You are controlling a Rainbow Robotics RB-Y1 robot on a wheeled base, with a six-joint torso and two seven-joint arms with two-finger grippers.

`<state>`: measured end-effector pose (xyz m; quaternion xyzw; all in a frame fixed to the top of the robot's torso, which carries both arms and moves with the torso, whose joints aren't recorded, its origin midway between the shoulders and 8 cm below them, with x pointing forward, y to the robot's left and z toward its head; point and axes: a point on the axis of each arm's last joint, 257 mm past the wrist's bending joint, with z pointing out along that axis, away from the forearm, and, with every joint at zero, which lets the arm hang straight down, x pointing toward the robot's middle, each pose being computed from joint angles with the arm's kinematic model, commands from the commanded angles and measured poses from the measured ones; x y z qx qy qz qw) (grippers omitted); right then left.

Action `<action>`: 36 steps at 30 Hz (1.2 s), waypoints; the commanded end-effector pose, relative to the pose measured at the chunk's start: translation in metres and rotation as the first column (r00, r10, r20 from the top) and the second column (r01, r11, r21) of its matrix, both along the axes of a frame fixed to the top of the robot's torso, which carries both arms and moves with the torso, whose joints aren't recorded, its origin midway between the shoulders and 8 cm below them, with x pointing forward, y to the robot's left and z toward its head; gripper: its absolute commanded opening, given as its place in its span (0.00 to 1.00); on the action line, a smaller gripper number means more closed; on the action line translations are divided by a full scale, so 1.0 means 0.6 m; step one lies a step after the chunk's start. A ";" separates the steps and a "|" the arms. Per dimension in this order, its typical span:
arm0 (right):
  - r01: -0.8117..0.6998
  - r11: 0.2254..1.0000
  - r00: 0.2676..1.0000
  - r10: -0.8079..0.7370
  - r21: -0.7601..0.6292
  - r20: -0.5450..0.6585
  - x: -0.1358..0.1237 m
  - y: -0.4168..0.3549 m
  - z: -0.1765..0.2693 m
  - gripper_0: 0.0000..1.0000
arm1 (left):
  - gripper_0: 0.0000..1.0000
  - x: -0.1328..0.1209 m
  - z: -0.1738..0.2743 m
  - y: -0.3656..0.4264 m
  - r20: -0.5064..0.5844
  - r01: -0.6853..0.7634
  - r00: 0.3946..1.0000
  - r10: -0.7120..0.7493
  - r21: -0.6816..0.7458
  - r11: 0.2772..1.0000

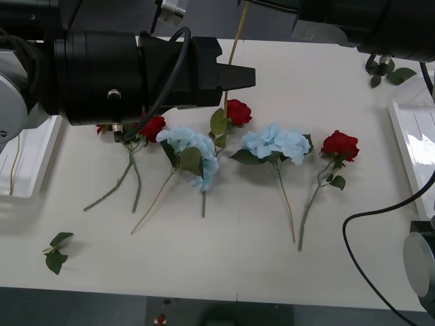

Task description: Put the red flowers into the right box and the blue flowers into the left box

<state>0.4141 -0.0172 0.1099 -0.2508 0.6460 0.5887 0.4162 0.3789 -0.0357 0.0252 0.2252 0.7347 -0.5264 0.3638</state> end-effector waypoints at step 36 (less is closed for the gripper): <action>0.064 0.990 0.997 -0.067 -0.126 -0.025 0.014 -0.040 -0.048 1.00 | 0.00 0.113 -0.061 0.562 -0.026 -0.641 0.751 0.660 0.210 0.738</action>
